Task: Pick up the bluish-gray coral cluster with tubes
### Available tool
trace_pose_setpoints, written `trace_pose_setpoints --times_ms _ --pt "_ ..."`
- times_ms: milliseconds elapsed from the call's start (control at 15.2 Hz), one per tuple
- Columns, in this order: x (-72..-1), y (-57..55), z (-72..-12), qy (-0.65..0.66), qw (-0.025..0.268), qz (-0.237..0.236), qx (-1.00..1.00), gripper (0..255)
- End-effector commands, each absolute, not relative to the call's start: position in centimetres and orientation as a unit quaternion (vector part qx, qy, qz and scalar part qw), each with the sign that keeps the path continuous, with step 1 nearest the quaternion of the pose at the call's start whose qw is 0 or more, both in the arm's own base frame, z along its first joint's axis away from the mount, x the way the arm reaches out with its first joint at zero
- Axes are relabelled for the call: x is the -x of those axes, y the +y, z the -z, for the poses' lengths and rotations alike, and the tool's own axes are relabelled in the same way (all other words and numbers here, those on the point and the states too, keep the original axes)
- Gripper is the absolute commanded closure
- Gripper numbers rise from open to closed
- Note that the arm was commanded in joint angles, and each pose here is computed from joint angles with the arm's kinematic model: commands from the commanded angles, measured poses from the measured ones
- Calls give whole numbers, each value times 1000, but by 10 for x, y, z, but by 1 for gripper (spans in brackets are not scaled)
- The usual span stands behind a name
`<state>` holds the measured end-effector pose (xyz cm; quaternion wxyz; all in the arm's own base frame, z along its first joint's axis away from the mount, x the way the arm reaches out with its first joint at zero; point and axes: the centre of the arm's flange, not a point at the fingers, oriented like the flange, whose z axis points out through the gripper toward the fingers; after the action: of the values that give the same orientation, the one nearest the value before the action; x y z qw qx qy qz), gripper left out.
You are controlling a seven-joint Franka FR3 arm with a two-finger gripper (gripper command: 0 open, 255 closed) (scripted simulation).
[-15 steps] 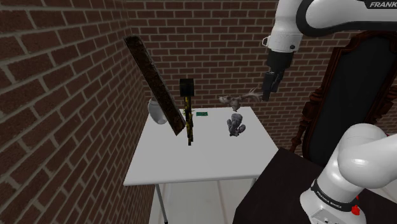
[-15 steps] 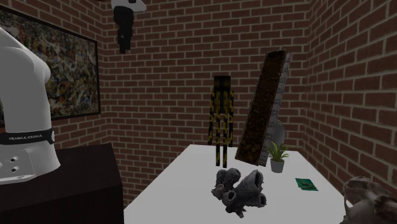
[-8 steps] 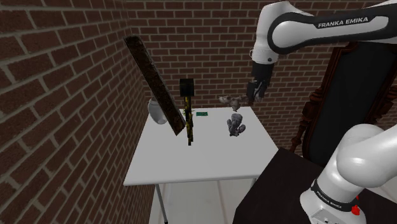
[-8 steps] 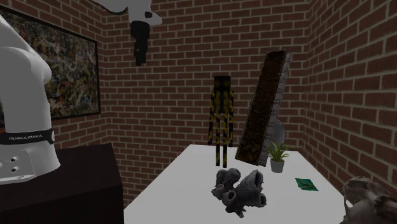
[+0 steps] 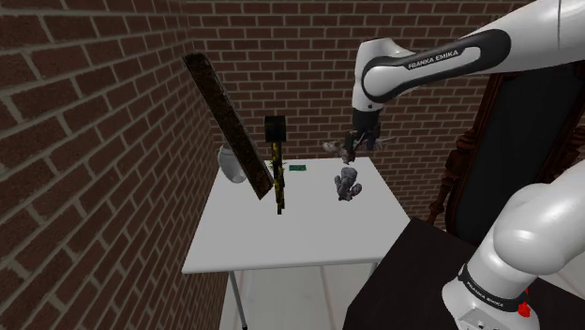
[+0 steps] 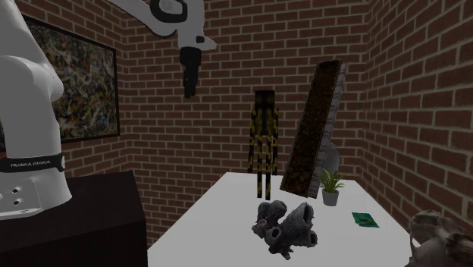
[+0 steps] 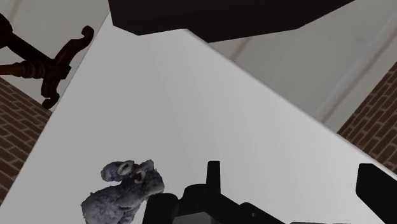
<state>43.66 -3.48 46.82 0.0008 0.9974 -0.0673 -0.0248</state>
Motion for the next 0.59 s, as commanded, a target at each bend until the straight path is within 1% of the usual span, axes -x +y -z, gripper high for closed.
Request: trace_pose_setpoints --times_ms 0,528 --pt "-453 -47 -451 -83 3 28 -996 0" --pt "-514 -99 -379 -145 10 42 -989 0"
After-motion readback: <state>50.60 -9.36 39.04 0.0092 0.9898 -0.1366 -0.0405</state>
